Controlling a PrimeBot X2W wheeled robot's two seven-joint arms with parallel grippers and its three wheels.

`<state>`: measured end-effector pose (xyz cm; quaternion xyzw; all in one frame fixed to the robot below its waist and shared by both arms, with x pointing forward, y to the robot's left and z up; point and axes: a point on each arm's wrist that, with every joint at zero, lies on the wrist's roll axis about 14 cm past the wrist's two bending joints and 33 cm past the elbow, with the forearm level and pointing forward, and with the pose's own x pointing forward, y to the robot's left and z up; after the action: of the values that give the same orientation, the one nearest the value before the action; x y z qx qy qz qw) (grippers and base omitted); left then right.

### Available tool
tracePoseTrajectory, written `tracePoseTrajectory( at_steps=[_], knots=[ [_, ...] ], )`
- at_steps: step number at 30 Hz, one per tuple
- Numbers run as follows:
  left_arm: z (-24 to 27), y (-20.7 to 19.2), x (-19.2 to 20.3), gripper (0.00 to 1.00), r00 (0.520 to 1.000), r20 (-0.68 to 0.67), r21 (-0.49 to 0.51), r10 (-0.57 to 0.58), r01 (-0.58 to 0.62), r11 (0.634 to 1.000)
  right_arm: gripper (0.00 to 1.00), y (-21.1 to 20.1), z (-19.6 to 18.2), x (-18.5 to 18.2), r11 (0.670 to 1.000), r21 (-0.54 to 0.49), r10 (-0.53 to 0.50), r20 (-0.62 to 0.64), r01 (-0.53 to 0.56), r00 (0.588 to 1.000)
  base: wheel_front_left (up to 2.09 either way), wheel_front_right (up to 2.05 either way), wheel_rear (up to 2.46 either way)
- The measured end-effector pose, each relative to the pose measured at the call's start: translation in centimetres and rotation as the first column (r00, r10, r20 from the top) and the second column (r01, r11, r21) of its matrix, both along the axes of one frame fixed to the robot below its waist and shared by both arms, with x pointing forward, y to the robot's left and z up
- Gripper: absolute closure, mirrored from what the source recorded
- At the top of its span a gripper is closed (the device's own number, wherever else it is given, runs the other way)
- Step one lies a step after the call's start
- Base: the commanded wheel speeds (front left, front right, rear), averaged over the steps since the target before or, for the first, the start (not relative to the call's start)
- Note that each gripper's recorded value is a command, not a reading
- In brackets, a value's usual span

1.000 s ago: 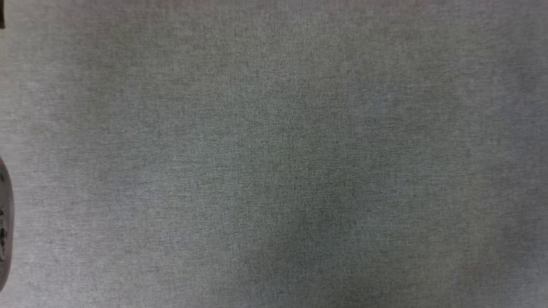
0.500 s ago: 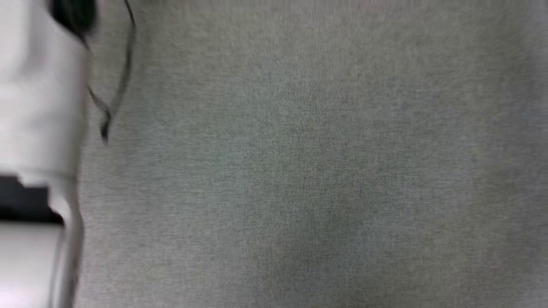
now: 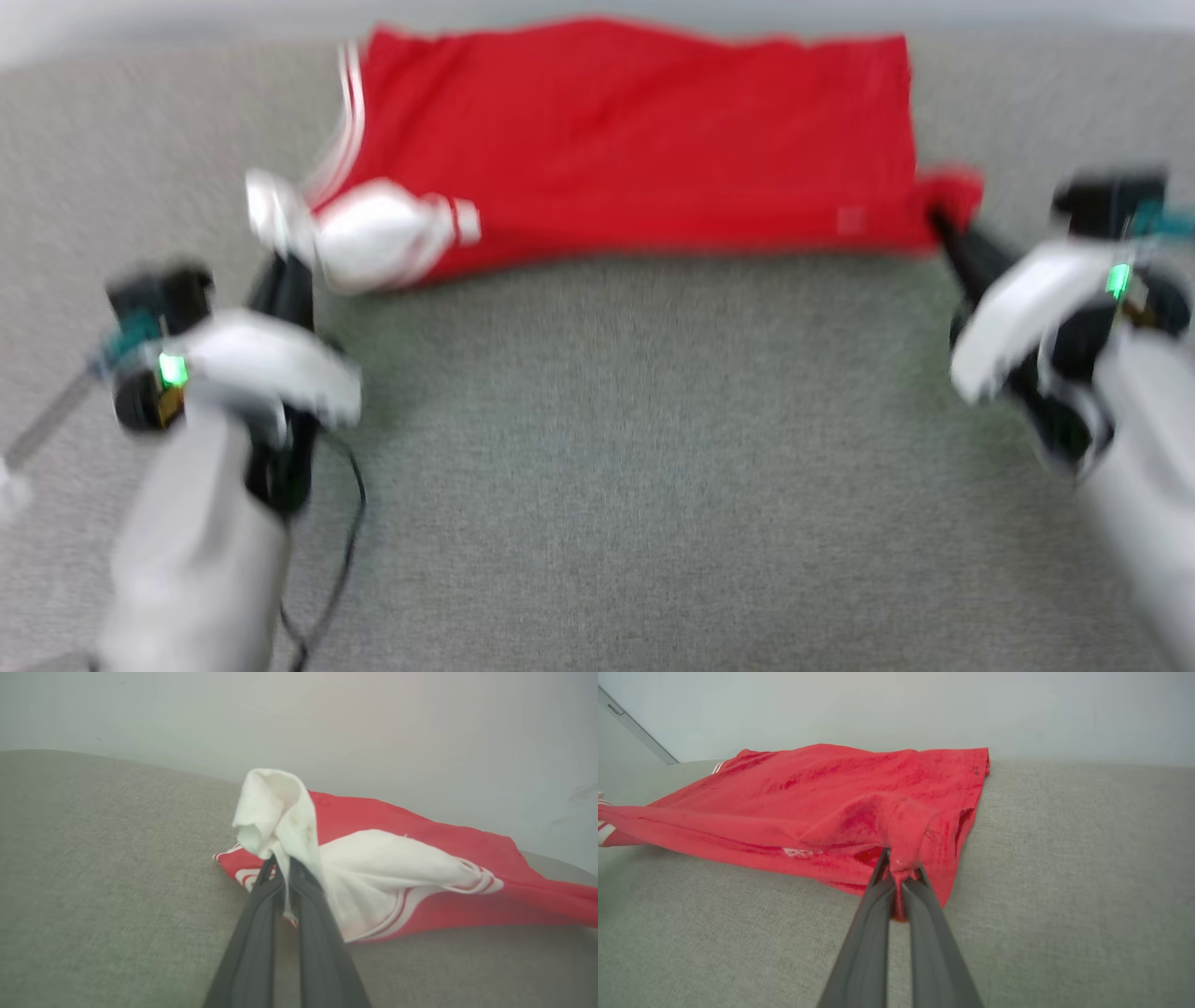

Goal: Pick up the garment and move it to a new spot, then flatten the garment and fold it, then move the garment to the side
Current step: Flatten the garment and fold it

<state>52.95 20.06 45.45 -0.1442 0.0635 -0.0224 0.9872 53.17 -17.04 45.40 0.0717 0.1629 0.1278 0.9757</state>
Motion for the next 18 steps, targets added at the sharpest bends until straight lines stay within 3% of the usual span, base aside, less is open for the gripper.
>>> tracePoseTrajectory(
  at_steps=[5, 6, 9, 18],
  knots=[
    [-0.3, 0.4, -6.2, 1.00, 1.000, -0.007, 0.004, 0.024, -0.024, 1.000, 1.00, -0.3, -0.8, -5.9, 1.000, 0.017, 0.009, -0.029, -0.008, 1.000, 0.00, 0.00, 0.00],
    [-0.3, 1.0, -9.6, 1.00, 0.999, -0.016, 0.016, 0.041, -0.041, 0.999, 1.00, -0.8, -1.3, -9.2, 0.999, 0.040, -0.005, -0.041, 0.006, 0.999, 0.00, 0.00, 0.00],
    [-0.4, 1.0, -12.8, 1.00, 0.997, -0.047, 0.006, 0.061, -0.061, 0.998, 1.00, -1.7, -1.5, -12.1, 0.997, 0.070, -0.039, -0.048, 0.042, 0.998, 0.00, 0.00, 0.00],
    [1.6, 1.3, -19.0, 1.00, 0.990, -0.094, -0.017, 0.104, -0.106, 0.994, 1.00, -2.2, -2.0, -18.7, 0.988, 0.105, -0.096, -0.118, 0.109, 0.988, 0.00, 0.00, 0.00]
  ],
)
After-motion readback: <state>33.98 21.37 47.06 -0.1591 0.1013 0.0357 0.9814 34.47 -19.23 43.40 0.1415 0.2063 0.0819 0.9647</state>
